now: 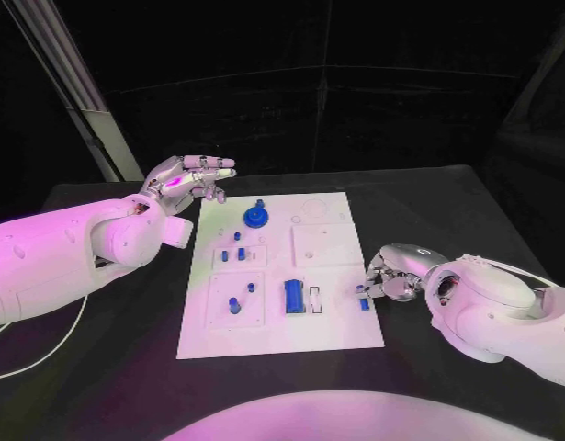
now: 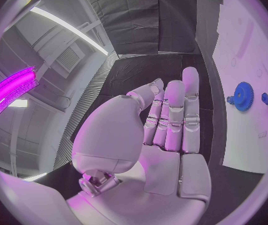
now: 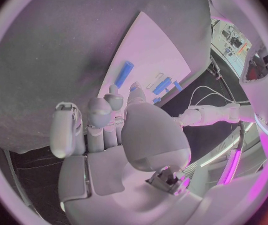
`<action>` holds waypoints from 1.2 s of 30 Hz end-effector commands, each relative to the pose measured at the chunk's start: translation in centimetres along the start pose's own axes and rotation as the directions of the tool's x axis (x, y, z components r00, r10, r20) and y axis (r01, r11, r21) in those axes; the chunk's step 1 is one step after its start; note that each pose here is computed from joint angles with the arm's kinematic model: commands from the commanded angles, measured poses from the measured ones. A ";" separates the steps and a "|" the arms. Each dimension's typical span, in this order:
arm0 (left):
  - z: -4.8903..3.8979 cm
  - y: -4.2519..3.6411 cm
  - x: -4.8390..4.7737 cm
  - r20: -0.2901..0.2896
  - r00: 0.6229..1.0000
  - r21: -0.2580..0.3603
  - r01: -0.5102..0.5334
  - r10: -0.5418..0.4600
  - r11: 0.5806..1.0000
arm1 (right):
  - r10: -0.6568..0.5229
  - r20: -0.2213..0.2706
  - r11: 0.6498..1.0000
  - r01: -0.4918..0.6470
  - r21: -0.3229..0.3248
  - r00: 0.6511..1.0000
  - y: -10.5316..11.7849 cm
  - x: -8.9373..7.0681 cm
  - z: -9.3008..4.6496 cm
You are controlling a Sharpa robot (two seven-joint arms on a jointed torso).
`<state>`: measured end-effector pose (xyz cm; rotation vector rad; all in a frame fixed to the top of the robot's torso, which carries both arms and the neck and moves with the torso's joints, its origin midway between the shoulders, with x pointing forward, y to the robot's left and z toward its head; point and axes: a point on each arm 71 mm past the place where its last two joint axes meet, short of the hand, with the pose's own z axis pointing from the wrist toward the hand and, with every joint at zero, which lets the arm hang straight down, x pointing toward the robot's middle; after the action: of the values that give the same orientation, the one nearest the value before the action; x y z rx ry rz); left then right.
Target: Assemble the parts on the task board
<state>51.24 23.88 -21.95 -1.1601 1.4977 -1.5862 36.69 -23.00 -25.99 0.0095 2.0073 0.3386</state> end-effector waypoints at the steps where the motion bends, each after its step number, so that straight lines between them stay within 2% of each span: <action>1: 0.03 -0.13 0.08 -0.009 1.000 0.005 0.006 -0.006 1.000 | -0.067 -0.006 0.998 0.067 -0.002 0.998 0.1 0.0 0.1; 8: 0.05 -0.11 0.10 -0.010 1.000 0.005 0.007 -0.007 1.000 | -0.092 -0.040 0.996 0.092 -0.010 0.995 0.5 0.5 0.6; 22: 0.03 -0.08 0.06 -0.011 1.000 0.003 0.007 -0.007 1.000 | -0.151 -0.065 0.989 0.150 -0.017 0.986 1.0 0.9 1.4; 36: -0.05 -0.05 0.00 -0.014 1.000 -0.004 0.009 -0.009 1.000 | -0.236 -0.045 0.971 0.233 -0.049 0.971 2.4 1.2 2.1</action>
<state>51.23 24.00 -22.01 -1.1628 1.5024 -1.5854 37.93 -19.91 -26.70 -0.2032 2.0007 0.2829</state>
